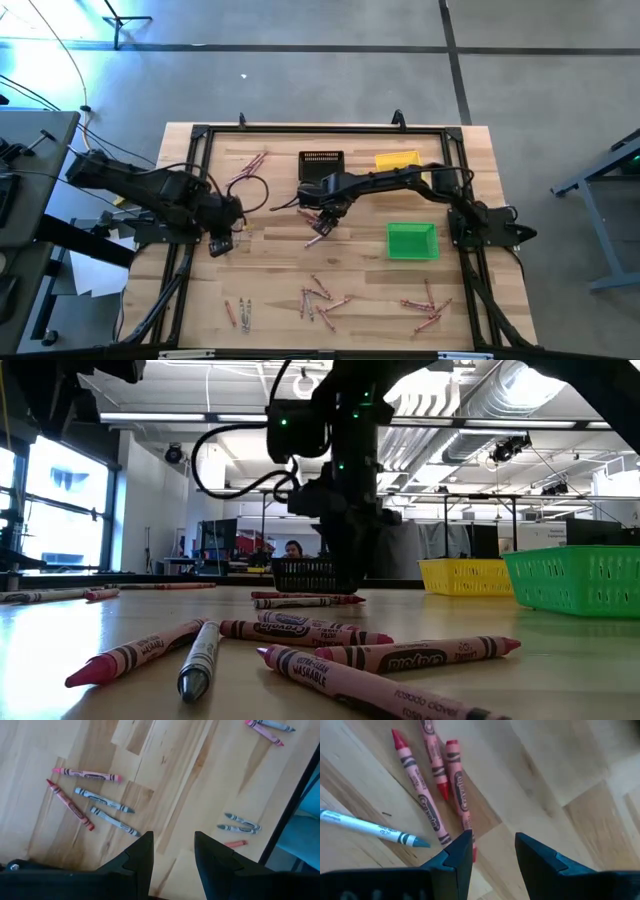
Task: Sort crayons
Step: Put the red crayon into the yellow basket, then put the gray crayon into the black basket
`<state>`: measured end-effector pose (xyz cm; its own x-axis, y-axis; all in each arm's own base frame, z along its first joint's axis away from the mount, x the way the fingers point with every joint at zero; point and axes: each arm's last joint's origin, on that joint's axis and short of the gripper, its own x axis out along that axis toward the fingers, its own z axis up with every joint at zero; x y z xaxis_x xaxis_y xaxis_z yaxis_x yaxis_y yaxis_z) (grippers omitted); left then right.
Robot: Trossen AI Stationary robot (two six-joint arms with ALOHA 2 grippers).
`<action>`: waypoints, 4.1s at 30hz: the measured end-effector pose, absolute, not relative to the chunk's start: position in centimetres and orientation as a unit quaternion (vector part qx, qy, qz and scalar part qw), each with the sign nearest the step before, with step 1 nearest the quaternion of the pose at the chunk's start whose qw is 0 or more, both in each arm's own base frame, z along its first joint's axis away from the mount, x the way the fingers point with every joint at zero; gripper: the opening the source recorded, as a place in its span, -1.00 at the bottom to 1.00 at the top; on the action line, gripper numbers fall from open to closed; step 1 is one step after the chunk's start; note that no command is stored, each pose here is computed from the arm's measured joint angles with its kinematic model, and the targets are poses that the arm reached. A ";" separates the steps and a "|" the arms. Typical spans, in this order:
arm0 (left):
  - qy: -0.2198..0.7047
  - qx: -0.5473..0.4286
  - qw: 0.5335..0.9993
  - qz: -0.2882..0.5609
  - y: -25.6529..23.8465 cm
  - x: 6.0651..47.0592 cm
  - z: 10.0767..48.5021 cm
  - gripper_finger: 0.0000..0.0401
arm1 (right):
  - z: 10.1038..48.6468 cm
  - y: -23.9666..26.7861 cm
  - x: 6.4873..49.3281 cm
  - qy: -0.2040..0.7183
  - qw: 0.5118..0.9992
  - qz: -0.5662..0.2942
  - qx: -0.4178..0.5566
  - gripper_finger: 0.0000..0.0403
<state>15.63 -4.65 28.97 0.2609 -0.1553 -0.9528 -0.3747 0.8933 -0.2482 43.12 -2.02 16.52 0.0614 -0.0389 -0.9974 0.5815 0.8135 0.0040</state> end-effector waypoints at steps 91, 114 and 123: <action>0.533 -0.221 0.790 0.208 -4.3 14.0 29.7 -0.37 | 26.1 -16.8 26.8 0.692 0.591 -0.346 0.228 -0.95; 0.435 -0.267 0.804 0.305 -2.4 15.3 30.1 -0.37 | 18.5 -17.6 24.1 0.709 0.597 -0.304 0.220 -0.53; 0.445 -0.267 0.769 0.374 -0.5 15.3 28.4 -0.37 | 26.6 -15.9 22.6 0.606 0.662 -0.364 0.249 -0.49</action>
<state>15.34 -0.45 28.37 0.3246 0.3378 -0.8835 -0.8121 0.5784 -0.0772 22.60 -15.91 26.63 0.0009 -0.1806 -0.9836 0.7835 0.6113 -0.1116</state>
